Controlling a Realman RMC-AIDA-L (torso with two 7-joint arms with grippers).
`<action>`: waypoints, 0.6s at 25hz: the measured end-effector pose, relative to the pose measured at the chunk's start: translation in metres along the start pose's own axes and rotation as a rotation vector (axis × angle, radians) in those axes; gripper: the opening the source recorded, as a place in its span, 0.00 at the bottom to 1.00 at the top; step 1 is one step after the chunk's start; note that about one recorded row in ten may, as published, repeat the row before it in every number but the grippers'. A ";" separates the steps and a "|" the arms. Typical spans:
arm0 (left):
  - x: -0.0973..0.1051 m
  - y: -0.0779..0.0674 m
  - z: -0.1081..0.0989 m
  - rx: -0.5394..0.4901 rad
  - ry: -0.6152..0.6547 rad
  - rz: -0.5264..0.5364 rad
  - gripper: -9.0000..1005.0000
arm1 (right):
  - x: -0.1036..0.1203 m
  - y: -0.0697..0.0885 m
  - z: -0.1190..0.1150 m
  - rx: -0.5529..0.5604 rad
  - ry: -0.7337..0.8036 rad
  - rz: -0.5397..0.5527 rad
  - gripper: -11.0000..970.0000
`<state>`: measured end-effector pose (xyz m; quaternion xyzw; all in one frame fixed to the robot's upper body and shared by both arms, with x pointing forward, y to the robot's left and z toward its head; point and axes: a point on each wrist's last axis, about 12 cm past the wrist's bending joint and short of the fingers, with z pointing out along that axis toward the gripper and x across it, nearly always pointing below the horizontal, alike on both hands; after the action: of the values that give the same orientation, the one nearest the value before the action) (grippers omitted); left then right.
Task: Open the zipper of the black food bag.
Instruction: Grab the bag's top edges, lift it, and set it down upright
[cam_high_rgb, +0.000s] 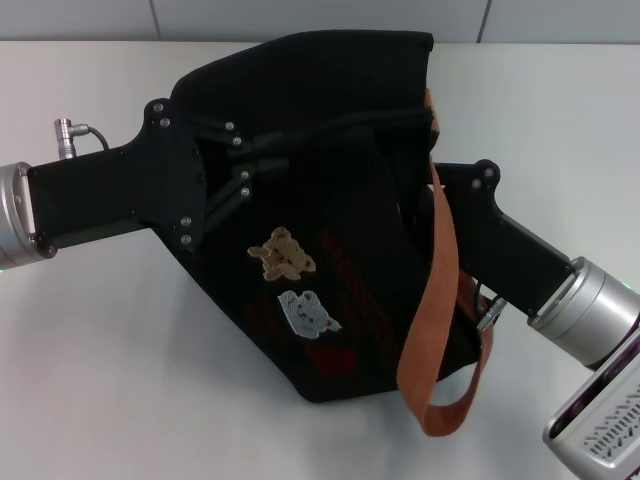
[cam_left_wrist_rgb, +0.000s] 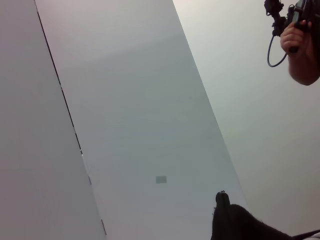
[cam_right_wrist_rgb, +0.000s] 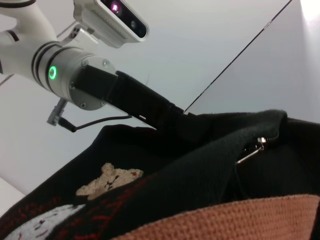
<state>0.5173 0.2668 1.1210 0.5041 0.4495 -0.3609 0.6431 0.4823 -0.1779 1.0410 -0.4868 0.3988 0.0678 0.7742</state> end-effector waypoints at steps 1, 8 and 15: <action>0.000 0.000 0.000 0.001 0.000 0.000 0.09 | 0.000 0.000 0.000 -0.002 -0.001 0.002 0.14; 0.000 0.000 0.000 0.003 -0.001 0.000 0.09 | -0.001 0.002 0.001 -0.007 -0.004 0.006 0.01; 0.000 -0.001 -0.004 -0.013 0.001 0.012 0.09 | 0.001 0.001 -0.005 0.020 0.019 0.008 0.01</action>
<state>0.5156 0.2707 1.1205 0.5027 0.4490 -0.3539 0.6484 0.4795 -0.1812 1.0388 -0.4780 0.4088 0.0620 0.7750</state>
